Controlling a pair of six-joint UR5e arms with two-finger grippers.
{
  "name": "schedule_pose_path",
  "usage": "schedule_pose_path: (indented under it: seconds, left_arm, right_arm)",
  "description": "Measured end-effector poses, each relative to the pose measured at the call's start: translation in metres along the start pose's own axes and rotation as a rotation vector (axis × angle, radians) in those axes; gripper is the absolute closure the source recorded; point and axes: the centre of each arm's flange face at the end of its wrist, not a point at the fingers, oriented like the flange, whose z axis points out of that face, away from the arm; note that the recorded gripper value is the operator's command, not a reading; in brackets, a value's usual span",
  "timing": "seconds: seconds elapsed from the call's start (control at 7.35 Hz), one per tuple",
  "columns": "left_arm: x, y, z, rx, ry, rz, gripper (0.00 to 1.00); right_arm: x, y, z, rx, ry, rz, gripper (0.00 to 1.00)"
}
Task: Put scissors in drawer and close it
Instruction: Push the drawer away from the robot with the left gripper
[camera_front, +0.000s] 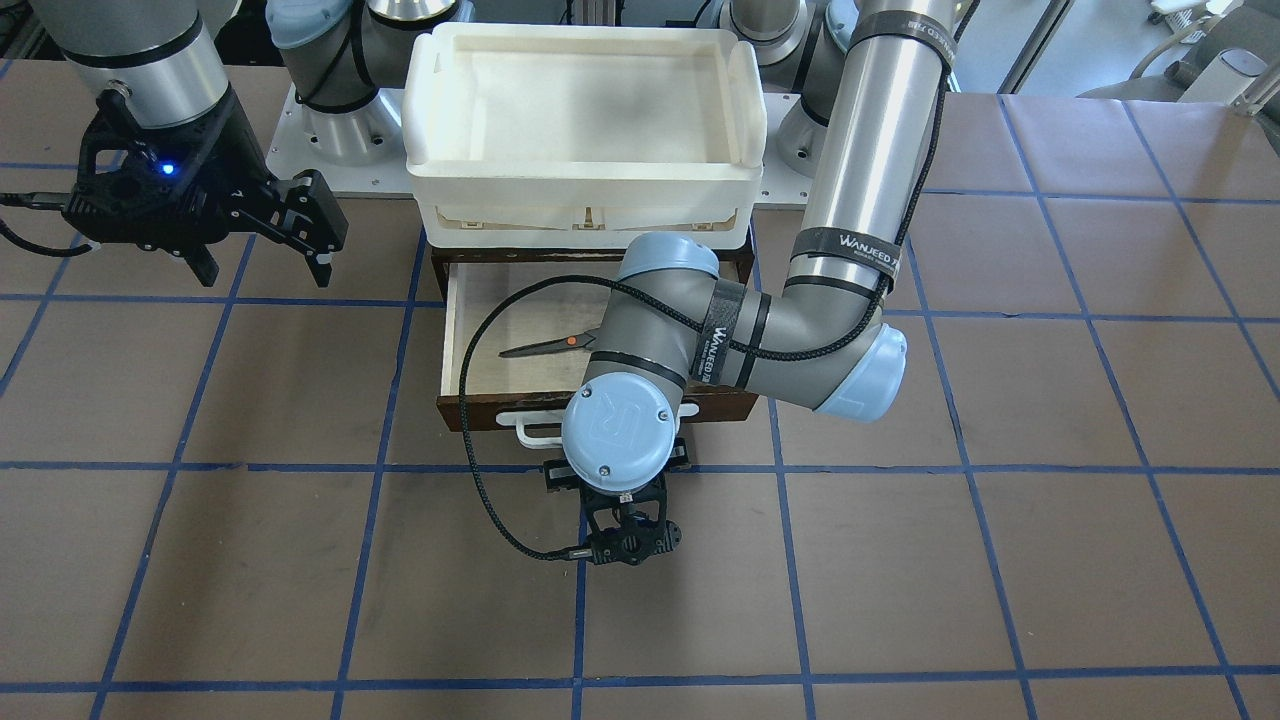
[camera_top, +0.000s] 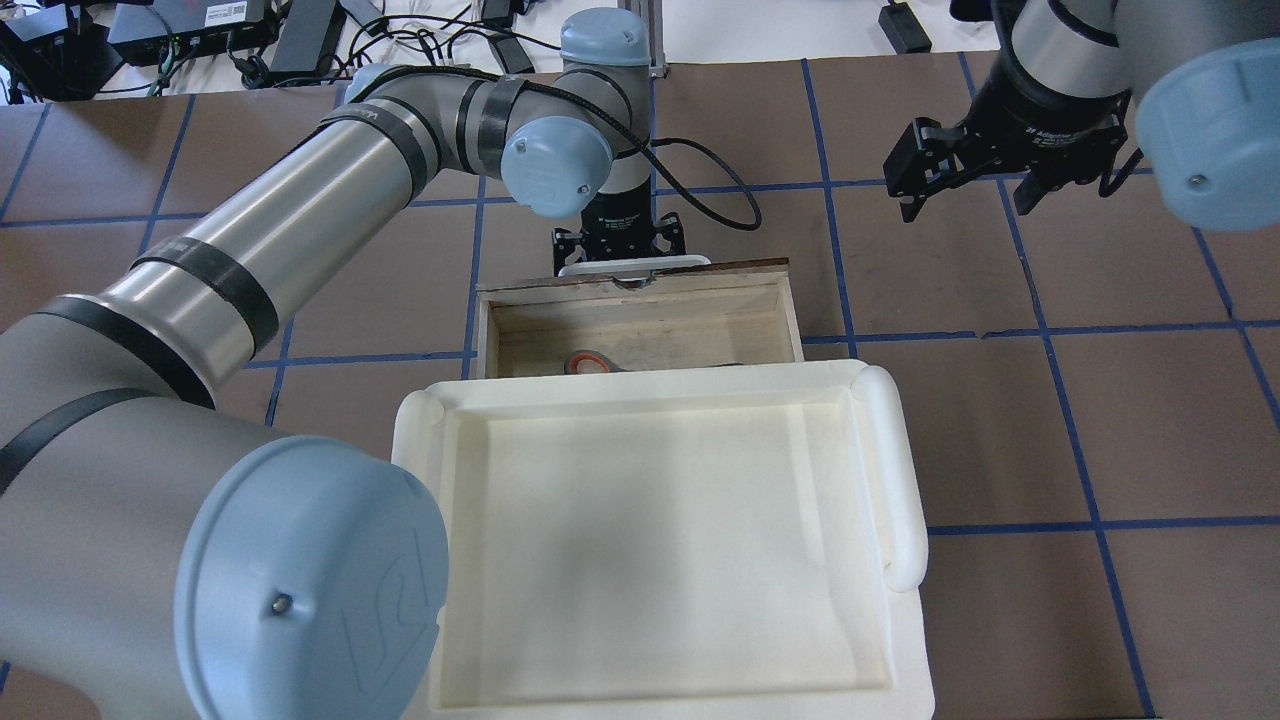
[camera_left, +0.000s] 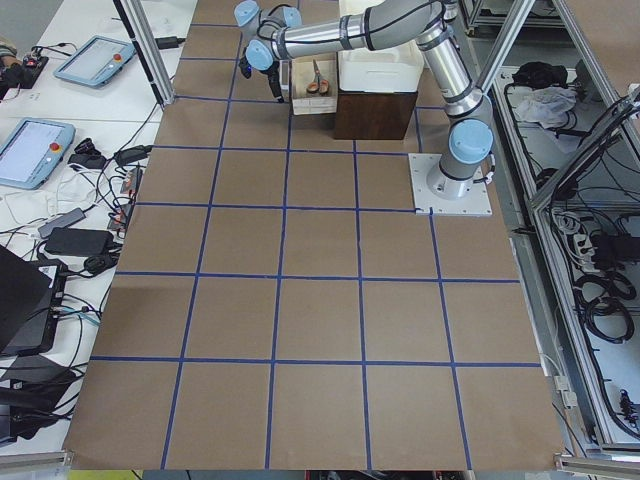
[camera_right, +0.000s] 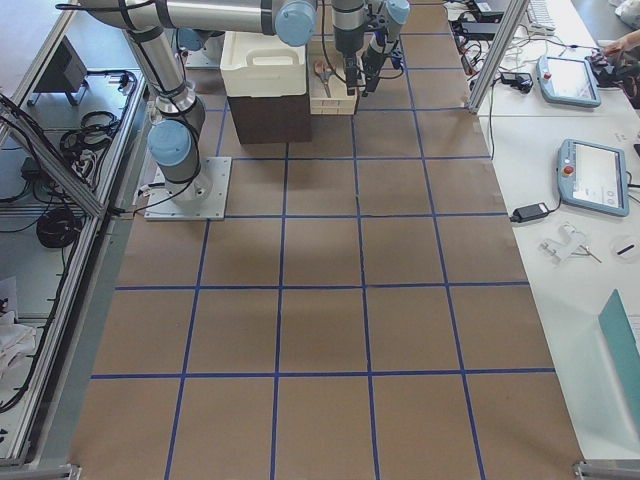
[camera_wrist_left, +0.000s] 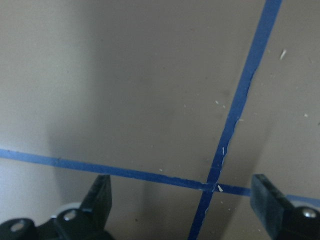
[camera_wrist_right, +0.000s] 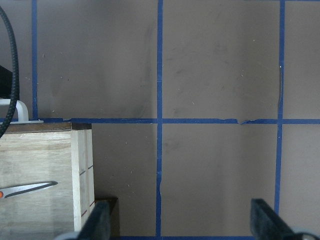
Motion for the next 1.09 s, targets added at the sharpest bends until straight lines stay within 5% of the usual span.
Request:
schedule_pose_path:
  seconds: [1.09]
  left_arm:
    - [0.014, 0.067, -0.039, 0.036, 0.016, 0.015, 0.0]
  right_arm:
    - [0.0, -0.001, 0.0, 0.006, 0.002, -0.001, 0.0]
